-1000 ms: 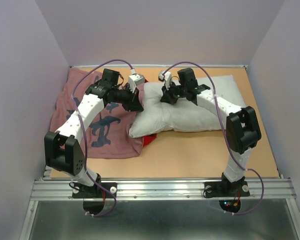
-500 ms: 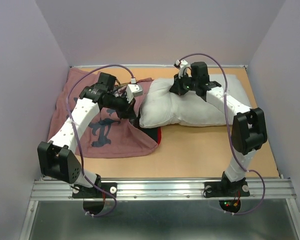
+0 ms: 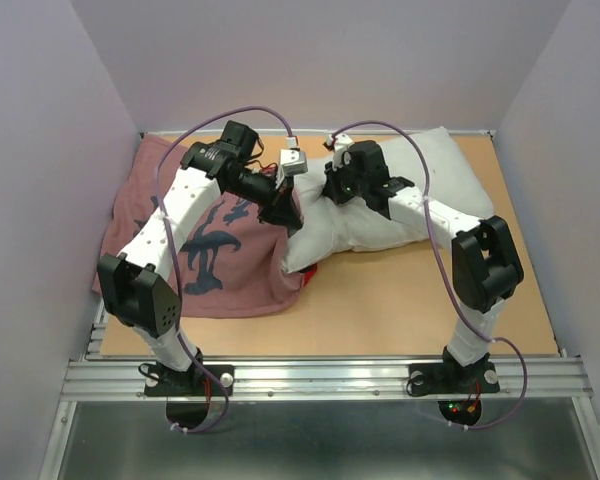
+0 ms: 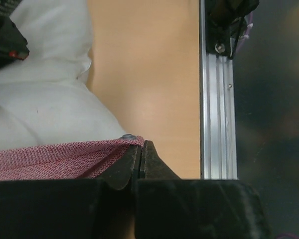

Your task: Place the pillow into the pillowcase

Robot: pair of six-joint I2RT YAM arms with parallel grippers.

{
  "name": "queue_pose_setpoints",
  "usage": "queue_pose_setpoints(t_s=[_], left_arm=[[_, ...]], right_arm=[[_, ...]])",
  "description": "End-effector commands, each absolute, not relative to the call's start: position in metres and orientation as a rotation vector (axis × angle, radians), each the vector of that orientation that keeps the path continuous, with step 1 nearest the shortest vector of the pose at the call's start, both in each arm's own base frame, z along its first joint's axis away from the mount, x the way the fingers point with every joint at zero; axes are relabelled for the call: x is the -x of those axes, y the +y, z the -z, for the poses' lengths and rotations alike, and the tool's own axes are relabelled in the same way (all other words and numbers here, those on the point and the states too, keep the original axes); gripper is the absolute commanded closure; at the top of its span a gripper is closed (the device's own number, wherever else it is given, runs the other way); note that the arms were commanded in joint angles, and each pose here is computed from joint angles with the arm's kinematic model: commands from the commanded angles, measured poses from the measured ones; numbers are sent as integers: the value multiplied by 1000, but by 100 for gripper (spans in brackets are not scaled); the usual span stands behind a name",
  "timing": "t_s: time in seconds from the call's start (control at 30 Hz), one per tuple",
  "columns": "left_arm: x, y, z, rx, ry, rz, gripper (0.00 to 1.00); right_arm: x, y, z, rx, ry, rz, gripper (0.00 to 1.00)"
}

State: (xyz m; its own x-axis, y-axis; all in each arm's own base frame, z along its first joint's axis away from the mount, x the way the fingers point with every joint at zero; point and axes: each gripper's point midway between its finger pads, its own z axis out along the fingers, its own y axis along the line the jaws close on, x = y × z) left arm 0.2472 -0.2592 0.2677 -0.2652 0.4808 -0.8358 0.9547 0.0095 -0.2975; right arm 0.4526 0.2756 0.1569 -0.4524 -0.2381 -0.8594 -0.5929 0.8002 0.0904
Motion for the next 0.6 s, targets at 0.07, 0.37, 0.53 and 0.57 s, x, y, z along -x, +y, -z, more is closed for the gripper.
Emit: queue_pose_setpoints(t_s=[0.07,0.37,0.53,0.57], left_arm=[[-254,-282,-322,-1366,1623,1372,100],[-249,-277,-337,-1478,1486,1209,100],[-208,-249,-281,-1659,1526,1128,100],[-203,-245,-275,-1690,1517,1096,100]], right_arm=[[-458,270,-144,455,2063,-429,99],[-505,225,-143,148,2098,-295,99],[-514,228,-154,33,2128,-399,99],[-513,228,-154,21,2140,-409,99]])
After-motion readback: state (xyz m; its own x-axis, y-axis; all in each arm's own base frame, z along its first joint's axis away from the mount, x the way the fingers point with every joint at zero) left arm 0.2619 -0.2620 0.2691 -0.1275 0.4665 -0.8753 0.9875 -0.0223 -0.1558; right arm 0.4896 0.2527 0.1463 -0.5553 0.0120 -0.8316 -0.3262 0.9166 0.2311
